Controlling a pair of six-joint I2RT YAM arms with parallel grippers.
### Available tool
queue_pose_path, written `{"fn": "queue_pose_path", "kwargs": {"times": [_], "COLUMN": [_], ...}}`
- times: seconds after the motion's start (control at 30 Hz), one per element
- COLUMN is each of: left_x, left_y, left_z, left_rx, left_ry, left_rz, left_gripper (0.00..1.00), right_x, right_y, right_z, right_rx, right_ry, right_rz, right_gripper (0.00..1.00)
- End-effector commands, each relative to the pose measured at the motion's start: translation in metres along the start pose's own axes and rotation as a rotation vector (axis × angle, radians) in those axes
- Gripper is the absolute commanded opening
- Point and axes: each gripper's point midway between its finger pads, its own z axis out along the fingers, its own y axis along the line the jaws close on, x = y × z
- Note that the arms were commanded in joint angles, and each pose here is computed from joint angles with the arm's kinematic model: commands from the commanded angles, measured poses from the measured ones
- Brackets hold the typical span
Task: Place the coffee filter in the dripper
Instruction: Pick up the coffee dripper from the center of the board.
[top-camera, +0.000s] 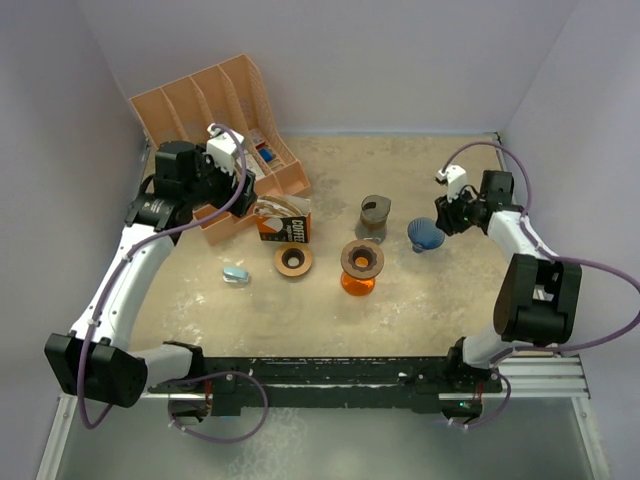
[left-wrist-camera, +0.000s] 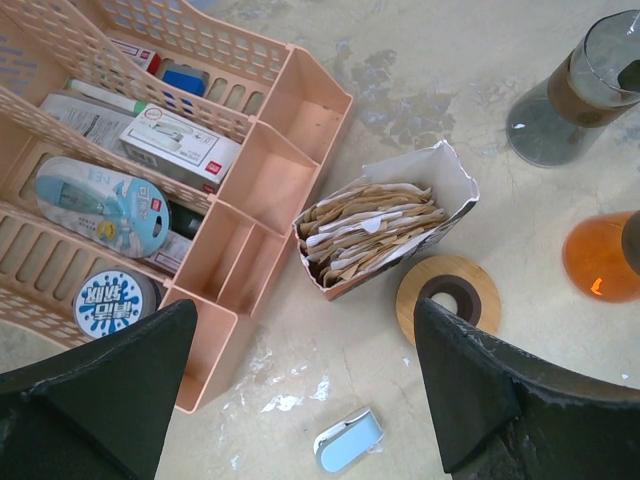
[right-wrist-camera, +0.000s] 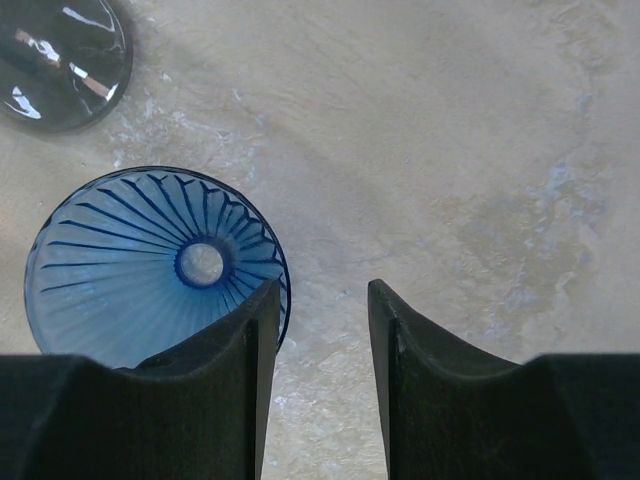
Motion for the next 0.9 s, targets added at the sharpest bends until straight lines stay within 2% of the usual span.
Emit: {"fn": "queue_pose_path", "kwargs": {"times": [0.0,0.33,0.6,0.7,0.87], "left_x": [-0.026,-0.025,-0.025,-0.021,-0.014], "left_y": [0.001,0.001,-0.003,-0.014,-0.05], "left_z": [-0.002,-0.003,0.002,0.01,0.022], "left_rx": [0.016,0.012,0.026,0.035,0.129], "left_ry": [-0.075,-0.07,-0.064,-0.027,0.039], "left_rz": [0.028,0.027,0.05,0.115,0.265], "left_gripper": [0.87,0.87,0.87,0.86,0.85], "right_x": [-0.009,-0.005,-0.004,-0.01,-0.031], "right_y": [0.005,0.021,0.025,0.024,0.028], "right_z": [0.005,0.017,0.014,0.009,-0.01], "right_rx": [-0.061,-0.146,-0.154,-0.151,-0.185], "right_ry": [-0.008,0.003,0.003,-0.005,-0.026], "right_rz": [-0.021,-0.008,-0.009,-0.018,-0.047], "right_gripper": [0.42,0.29,0.08,0.0,0.0]}}
